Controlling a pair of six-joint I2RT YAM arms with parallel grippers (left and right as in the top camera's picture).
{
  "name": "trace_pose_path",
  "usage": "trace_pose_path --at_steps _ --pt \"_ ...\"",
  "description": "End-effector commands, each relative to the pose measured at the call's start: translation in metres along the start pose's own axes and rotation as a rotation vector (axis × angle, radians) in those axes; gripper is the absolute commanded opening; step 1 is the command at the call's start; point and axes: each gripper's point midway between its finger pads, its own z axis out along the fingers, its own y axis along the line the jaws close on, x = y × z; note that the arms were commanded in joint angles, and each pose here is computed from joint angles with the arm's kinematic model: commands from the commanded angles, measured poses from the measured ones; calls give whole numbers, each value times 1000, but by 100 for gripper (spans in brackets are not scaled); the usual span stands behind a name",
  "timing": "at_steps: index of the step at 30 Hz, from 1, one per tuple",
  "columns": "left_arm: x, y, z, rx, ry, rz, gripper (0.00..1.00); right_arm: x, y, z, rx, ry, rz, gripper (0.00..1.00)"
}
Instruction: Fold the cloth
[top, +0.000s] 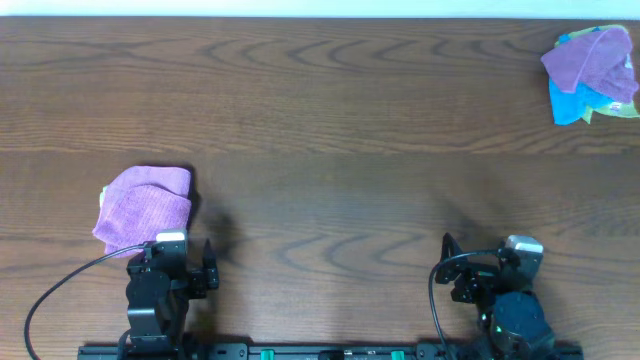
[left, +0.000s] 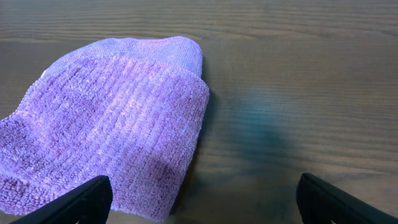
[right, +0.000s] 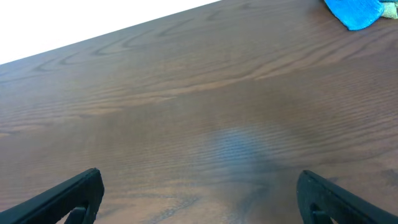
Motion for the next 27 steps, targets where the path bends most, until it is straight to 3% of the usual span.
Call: trace_pose_path --at_steps 1,19,24,27 --pt "3 4 1 -22 5 21 95 -1 -2 0 11 -9 14 99" --pt "3 4 1 -22 5 21 96 -1 -3 0 13 -9 14 99" --pt "3 4 1 -23 5 21 95 9 -21 2 95 22 16 99" --pt "3 4 1 -22 5 21 95 17 -23 7 90 55 -76 99"
